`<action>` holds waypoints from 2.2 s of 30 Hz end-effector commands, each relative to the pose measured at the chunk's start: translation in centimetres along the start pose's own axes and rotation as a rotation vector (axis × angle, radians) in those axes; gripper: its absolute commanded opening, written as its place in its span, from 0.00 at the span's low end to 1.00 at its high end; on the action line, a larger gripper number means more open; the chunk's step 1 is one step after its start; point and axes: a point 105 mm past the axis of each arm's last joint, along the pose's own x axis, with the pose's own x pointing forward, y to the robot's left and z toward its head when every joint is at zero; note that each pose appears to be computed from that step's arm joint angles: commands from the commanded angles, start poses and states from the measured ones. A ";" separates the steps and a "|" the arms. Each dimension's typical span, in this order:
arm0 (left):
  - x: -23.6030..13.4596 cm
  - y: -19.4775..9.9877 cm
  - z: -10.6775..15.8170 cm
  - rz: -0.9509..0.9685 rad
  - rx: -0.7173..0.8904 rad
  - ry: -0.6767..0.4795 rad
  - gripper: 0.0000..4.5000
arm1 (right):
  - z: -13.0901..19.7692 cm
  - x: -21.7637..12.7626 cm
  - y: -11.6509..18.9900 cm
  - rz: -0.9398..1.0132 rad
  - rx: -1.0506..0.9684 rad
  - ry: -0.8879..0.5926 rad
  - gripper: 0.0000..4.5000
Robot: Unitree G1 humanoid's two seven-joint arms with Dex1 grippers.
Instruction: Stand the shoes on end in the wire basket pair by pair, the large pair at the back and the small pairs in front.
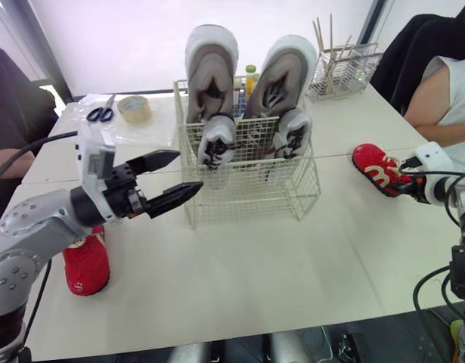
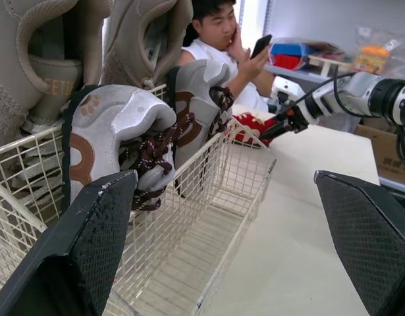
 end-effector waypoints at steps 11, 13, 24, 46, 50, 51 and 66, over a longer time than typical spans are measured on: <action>-0.1 1.5 3.5 0.006 0.048 -0.096 1.00 | 15.2 -8.4 -1.6 -0.037 -0.143 -0.556 0.01; -0.1 1.8 4.4 -0.002 0.034 -0.125 1.00 | 18.0 -10.9 -0.8 -0.032 -0.210 -0.676 0.01; 0.2 3.7 8.2 -0.088 -0.104 -0.110 1.00 | 24.3 -21.3 13.2 0.378 -0.794 -1.049 0.01; 1.9 3.0 8.9 -0.202 -0.239 -0.070 1.00 | 22.9 -19.2 21.7 0.408 -1.293 -1.162 0.01; 2.1 3.1 8.6 -0.203 -0.249 -0.066 1.00 | 22.8 -19.8 22.2 0.428 -1.309 -1.182 0.01; 2.2 3.1 8.6 -0.204 -0.254 -0.068 0.94 | 22.7 -19.9 22.3 0.433 -1.313 -1.185 0.01; 2.4 2.5 7.8 -0.245 -0.314 -0.115 0.05 | 22.8 -21.3 22.2 0.658 -0.996 -1.145 0.32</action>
